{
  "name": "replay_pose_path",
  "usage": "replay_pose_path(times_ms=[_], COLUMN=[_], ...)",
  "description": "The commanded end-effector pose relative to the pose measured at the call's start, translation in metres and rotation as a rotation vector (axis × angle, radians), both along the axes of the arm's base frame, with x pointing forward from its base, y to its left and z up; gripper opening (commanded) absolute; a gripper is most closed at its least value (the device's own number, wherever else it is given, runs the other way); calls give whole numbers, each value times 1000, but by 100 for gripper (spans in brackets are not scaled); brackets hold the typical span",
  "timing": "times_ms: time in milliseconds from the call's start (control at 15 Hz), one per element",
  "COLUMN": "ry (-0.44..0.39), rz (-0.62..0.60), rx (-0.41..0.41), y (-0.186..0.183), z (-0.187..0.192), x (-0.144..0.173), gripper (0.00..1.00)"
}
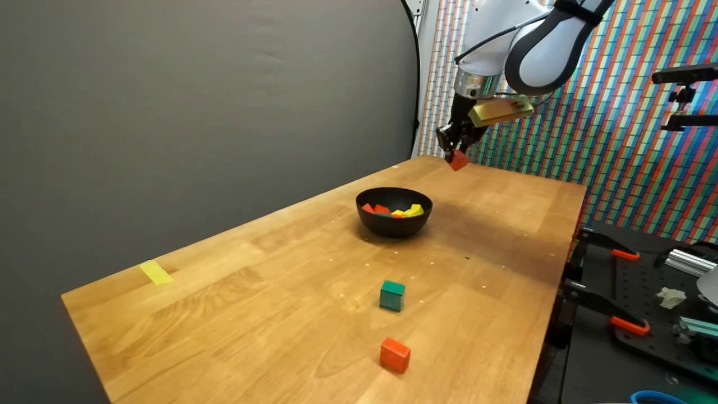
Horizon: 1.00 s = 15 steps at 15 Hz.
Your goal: Remove all the blocks from the bowl
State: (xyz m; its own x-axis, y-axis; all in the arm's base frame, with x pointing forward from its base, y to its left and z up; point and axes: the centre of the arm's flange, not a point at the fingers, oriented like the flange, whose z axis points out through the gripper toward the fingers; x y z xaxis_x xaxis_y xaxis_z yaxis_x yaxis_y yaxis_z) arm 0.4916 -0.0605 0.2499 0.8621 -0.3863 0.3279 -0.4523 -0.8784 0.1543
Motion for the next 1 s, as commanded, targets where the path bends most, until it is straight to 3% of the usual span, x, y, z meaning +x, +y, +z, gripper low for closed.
replay_pose_path(times_ms=[0,133,200,267,400,600,733,933], ry=[89,133,148,161,169,116,47,-44], rz=[-14,-20,-24,-29,-31,-2,57,160], rx=[55,79,89,89,77,27,19,48], y=[18,27,31,34,36,43,55,82], z=[-45,-66,-73,-75,-71,-35,-7,27], x=[-14,-20,-22,-24,-26,-28,-26,-12], gripper=[16,21,35,62,68,93,100,100])
